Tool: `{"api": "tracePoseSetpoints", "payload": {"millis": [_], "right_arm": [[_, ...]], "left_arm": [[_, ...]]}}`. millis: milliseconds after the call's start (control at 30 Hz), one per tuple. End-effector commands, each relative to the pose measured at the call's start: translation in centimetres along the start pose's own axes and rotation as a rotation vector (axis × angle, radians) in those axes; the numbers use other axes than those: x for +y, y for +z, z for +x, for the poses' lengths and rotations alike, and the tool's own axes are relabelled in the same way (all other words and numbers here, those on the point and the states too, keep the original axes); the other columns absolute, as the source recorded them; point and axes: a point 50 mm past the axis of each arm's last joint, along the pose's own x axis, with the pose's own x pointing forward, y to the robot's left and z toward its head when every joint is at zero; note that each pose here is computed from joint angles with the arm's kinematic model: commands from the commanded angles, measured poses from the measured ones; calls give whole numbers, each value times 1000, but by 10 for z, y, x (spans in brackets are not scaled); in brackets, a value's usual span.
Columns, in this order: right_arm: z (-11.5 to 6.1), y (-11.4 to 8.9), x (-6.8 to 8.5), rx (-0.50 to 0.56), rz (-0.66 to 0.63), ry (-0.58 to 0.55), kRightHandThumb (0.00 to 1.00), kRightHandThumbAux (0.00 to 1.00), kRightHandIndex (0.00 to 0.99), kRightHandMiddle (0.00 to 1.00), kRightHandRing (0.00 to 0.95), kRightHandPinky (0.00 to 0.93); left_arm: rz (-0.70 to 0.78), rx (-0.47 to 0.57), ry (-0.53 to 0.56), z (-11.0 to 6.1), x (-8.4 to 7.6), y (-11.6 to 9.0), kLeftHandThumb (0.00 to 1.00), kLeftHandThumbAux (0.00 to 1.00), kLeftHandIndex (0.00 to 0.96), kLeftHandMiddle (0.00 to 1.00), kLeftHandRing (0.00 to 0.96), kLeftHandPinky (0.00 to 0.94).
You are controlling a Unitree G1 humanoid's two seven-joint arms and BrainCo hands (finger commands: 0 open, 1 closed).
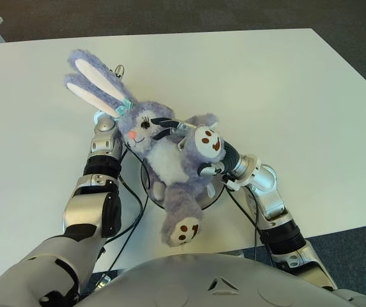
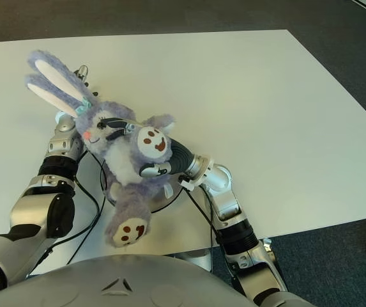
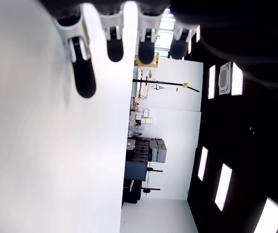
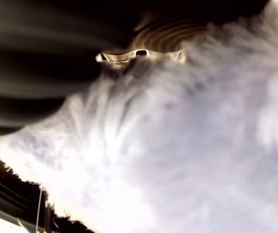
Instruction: Put the doll into the plate.
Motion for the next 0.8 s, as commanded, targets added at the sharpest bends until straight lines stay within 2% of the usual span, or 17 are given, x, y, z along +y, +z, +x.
{"api": "tracePoseSetpoints", "payload": {"millis": [33,367,800], "right_arm": [[-5,-9,2,56,37,-20,227,317,0,0,0,0],[-3,-16,0,30,102,-66,252,320,0,0,0,0],[5,3,-17,-43,122,-104,272,300,0,0,0,0]], "left_arm": [[4,79,17,-5,5,-19,0,402,0,89,61,0],[6,81,18,-4,5,-19,0,403,0,90,65,0],[22,65,11,-5,5,-19,0,390,0,100,100,0]]}}
